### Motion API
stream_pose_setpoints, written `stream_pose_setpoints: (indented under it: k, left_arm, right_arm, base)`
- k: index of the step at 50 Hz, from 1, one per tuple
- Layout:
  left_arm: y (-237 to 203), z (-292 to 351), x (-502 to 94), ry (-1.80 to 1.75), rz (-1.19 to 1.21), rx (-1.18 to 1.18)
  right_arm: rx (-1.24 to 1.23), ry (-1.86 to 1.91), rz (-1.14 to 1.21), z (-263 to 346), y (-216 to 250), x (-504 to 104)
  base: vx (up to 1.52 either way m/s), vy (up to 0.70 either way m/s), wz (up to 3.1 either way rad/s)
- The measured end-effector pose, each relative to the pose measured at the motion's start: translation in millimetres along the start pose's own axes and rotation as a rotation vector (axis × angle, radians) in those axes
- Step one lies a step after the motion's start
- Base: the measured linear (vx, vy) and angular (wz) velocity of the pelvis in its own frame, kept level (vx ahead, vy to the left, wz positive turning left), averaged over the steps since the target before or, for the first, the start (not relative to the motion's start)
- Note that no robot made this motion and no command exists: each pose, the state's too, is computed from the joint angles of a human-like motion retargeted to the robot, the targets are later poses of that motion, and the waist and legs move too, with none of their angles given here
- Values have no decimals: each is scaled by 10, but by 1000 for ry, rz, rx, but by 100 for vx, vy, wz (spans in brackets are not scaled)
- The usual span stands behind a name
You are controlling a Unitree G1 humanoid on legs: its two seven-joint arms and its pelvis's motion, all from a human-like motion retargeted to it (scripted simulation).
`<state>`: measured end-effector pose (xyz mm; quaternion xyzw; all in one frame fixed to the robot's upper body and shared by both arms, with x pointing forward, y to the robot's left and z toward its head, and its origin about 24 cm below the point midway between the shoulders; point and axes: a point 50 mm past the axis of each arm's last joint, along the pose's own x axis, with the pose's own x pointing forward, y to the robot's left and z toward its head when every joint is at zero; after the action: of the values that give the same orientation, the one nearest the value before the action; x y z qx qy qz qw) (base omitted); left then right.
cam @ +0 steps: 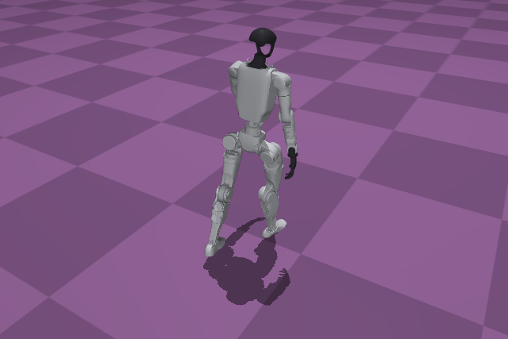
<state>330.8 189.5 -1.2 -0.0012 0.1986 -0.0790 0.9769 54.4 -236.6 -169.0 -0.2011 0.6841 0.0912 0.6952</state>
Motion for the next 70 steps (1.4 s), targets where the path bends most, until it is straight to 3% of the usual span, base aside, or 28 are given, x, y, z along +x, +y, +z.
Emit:
stream_pose_setpoints:
  k: [5, 12, 18, 25, 31, 38, 48, 53, 58, 64, 70]
  left_arm:
    - [25, -1266, -519, 405, 48, -35]
    - [65, -2677, -2010, 1048, 263, -106]
    - [-47, -3064, -3040, 1334, 354, -212]
    - [-188, -3153, -3398, 1317, 490, -369]
    - [-280, -3135, -3122, 1267, 475, -404]
    - [-51, -2720, -2019, 990, 324, -237]
    - [223, -740, -178, 340, 196, 42]
    - [43, 315, 159, -14, 79, 71]
    - [-162, 991, 191, -257, 5, -20]
    - [-213, 709, 128, -214, -90, -1]
    - [24, -756, -227, 253, 37, 21]
  right_arm:
    - [12, -107, -81, 398, -219, -59]
    - [9, -418, -271, 1318, -730, -407]
    - [14, -667, -400, 2066, -1055, -922]
    - [-12, -852, -476, 2512, -1161, -1357]
    - [-118, -770, -388, 2295, -932, -1068]
    - [-94, -477, -147, 1275, -483, -348]
    - [58, -8, 44, -346, -74, -18]
    - [74, 91, 105, -764, 71, -47]
    - [31, 177, 84, -809, 78, -49]
    - [-27, 119, 90, -468, 48, -12]
    - [-20, -47, -38, 172, -145, -26]
  base:
    - [70, -16, -27]
    - [60, -13, -61]
    - [55, -3, -107]
    - [62, 11, -88]
    - [69, 17, -1]
    - [72, 18, 41]
    - [58, 9, 91]
    - [56, -6, 99]
    - [64, -17, 64]
    - [69, -23, -18]
    - [72, -24, -31]
